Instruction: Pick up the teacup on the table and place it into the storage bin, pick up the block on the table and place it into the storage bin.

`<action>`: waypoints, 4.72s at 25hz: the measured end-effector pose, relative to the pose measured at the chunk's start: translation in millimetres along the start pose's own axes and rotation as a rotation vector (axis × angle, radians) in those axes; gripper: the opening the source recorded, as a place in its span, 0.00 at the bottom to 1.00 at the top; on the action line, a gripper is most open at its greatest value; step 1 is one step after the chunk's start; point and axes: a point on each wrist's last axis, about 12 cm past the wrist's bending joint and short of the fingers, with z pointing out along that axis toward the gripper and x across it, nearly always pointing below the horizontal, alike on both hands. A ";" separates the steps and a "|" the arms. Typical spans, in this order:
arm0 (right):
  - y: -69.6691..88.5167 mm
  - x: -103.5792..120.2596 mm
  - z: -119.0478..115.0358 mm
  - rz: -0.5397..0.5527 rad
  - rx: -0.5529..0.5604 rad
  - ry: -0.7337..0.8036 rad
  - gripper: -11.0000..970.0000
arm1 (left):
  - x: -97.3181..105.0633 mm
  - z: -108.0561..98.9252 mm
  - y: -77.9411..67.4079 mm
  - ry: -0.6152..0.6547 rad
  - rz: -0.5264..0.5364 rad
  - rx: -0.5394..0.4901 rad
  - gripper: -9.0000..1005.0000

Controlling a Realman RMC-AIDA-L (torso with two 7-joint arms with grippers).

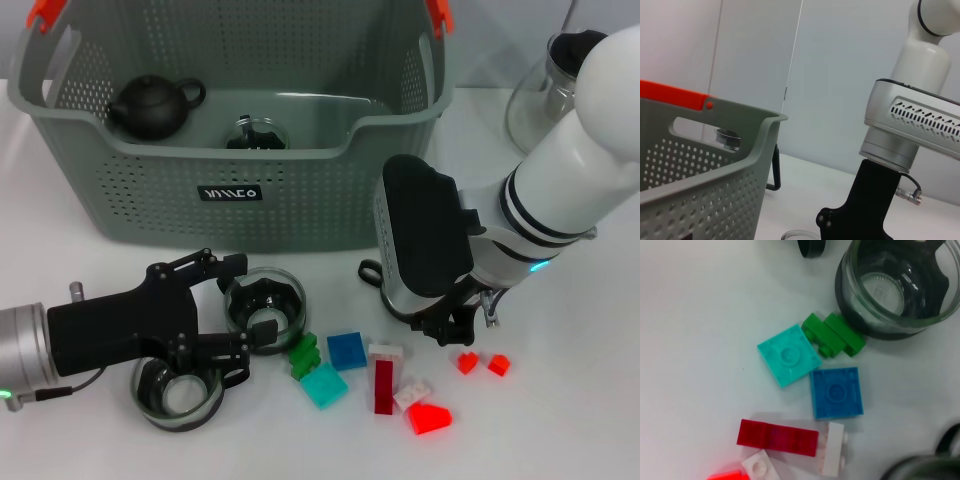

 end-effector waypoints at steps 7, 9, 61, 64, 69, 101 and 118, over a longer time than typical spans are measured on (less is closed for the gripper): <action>-0.5 0.9 -1.4 0.014 -0.012 0.000 0.07 | 1.1 -0.5 -0.6 -0.001 -0.007 0.001 0.93; -0.9 0.9 -3.2 0.018 -0.013 -0.004 0.07 | 1.3 -0.6 -0.7 -0.001 -0.007 0.001 0.93; -122.5 -24.7 -104.3 0.351 0.464 -0.639 0.07 | -5.0 -4.7 5.3 0.000 0.016 -0.004 0.93; -124.2 -19.9 -93.6 0.373 0.475 -0.629 0.07 | -5.0 -4.7 5.4 0.001 0.016 -0.005 0.93; -124.6 -13.8 -75.3 0.405 0.477 -0.614 0.07 | -5.2 -4.6 5.5 0.000 0.017 -0.004 0.93; -113.5 -7.0 -35.3 0.417 0.430 -0.535 0.07 | -4.7 -4.4 6.6 0.005 0.018 -0.013 0.93; -110.0 -6.3 -31.1 0.423 0.404 -0.529 0.07 | -3.9 -4.0 6.5 0.006 0.015 -0.015 0.93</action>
